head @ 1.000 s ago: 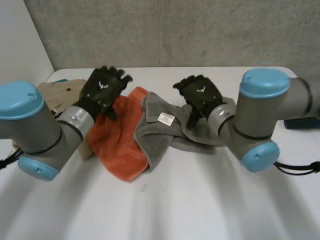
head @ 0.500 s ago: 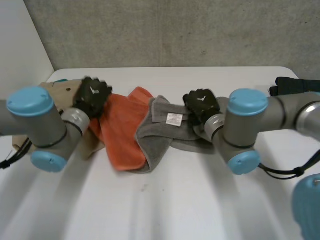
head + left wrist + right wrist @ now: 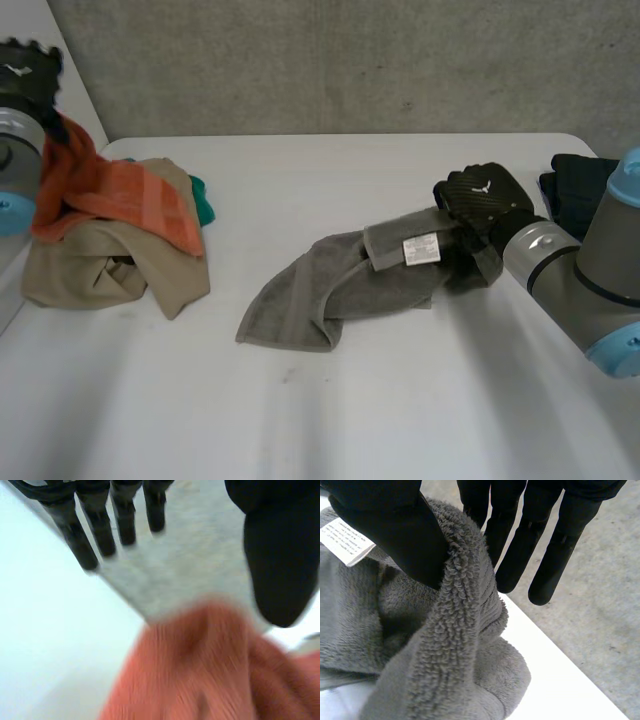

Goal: Fold the laundry.

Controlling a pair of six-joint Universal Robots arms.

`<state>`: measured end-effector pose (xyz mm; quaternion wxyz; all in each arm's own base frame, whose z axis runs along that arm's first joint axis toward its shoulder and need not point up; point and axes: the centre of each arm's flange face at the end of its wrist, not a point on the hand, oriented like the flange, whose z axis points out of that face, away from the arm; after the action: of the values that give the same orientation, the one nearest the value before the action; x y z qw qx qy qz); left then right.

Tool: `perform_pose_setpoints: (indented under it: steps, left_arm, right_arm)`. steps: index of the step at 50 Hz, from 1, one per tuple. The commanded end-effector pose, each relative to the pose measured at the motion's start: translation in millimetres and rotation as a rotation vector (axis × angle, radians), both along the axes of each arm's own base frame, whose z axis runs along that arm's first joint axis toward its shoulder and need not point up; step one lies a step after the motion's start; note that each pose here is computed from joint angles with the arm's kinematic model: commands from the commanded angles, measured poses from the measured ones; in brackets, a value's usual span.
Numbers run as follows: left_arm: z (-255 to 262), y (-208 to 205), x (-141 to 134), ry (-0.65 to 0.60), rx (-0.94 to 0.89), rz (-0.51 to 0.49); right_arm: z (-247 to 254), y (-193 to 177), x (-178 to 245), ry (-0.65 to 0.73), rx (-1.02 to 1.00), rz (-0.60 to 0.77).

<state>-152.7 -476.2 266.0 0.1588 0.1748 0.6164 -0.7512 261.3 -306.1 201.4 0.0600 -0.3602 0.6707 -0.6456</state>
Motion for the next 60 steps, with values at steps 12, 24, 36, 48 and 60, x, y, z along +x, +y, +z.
perform_pose_setpoints:
  steps: [12, 24, 36, 48, 60]
  left_arm:
    - [-3.1, 141.1, -66.1, 0.037, 0.120, -0.312]
    - [-65.1, 246.2, -104.5, 0.133, 0.463, -0.476]
    - [-83.1, 258.0, -114.4, 0.170, 0.536, -0.425]
    - [-77.2, 263.6, -110.1, 0.227, 0.540, -0.380]
    - [-74.9, 260.6, -106.6, 0.241, 0.531, -0.370]
  right_arm:
    - [-0.6, 12.0, -1.5, 0.006, 0.018, -0.011]
    - [-1.4, 6.9, -32.4, 0.348, -0.010, -0.149]
    - [52.2, 45.3, -15.5, 0.245, 0.033, -0.101]
    - [-6.1, 79.5, 1.8, -0.111, 0.362, -0.176]
    - [-70.6, 71.9, 18.8, -0.282, 0.450, -0.266]
